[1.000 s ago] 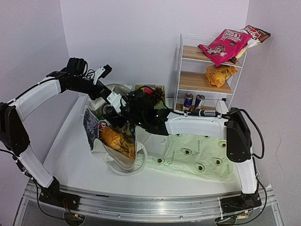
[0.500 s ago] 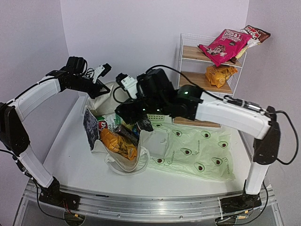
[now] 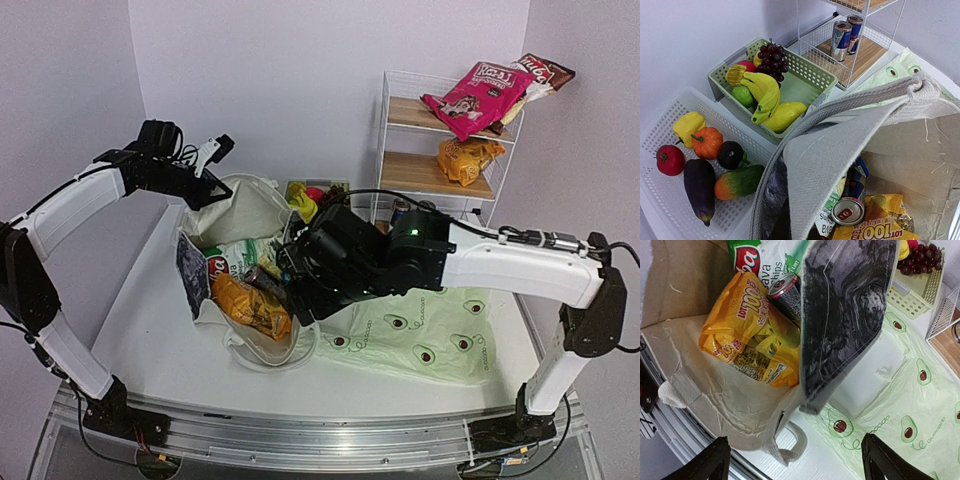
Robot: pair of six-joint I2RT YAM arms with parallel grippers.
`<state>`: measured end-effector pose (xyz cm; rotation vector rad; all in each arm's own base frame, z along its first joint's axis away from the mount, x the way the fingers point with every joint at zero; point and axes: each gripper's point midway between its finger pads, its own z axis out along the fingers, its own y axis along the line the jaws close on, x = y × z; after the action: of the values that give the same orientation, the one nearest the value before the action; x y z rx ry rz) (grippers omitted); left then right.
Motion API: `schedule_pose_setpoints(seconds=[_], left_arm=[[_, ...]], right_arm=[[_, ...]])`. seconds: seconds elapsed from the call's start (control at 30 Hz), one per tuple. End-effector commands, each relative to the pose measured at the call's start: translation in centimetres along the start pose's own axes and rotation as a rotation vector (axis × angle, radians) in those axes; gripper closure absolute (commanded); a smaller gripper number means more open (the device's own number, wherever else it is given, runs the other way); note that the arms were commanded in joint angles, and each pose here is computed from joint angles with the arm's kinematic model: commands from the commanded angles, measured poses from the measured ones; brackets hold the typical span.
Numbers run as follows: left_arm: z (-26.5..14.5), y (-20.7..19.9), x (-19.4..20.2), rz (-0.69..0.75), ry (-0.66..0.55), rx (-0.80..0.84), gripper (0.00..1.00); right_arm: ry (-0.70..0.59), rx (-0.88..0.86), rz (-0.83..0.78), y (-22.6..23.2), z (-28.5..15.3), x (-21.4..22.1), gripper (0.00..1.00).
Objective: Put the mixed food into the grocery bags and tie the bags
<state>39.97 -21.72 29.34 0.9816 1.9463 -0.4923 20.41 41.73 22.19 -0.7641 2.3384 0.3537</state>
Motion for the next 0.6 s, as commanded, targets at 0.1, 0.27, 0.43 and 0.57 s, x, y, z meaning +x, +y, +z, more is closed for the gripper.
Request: schedule_pose_setpoints(seconds=[0.1, 0.27, 0.43, 0.57], left_arm=[[-2.3, -0.2, -2.2, 0.026, -0.078, -0.031, 1.00], [-3.5, -0.5, -2.5, 0.018, -0.080, -0.042, 1.00], [-6.2, -1.2, -3.0, 0.009, -0.067, -0.074, 1.00], [-10.2, -1.4, -4.0, 0.014, -0.064, -0.157, 1.00]], right_arm=[[0.005, -0.047, 0.213, -0.6, 4.5, -0.3, 0.25], [0.024, -0.108, 0.182, 1.2, 6.9, -0.7, 0.57], [0.012, -0.180, 0.154, 2.3, 6.6, -1.9, 0.98], [-0.069, -0.280, 0.154, 3.4, 2.9, -5.1, 1.00]])
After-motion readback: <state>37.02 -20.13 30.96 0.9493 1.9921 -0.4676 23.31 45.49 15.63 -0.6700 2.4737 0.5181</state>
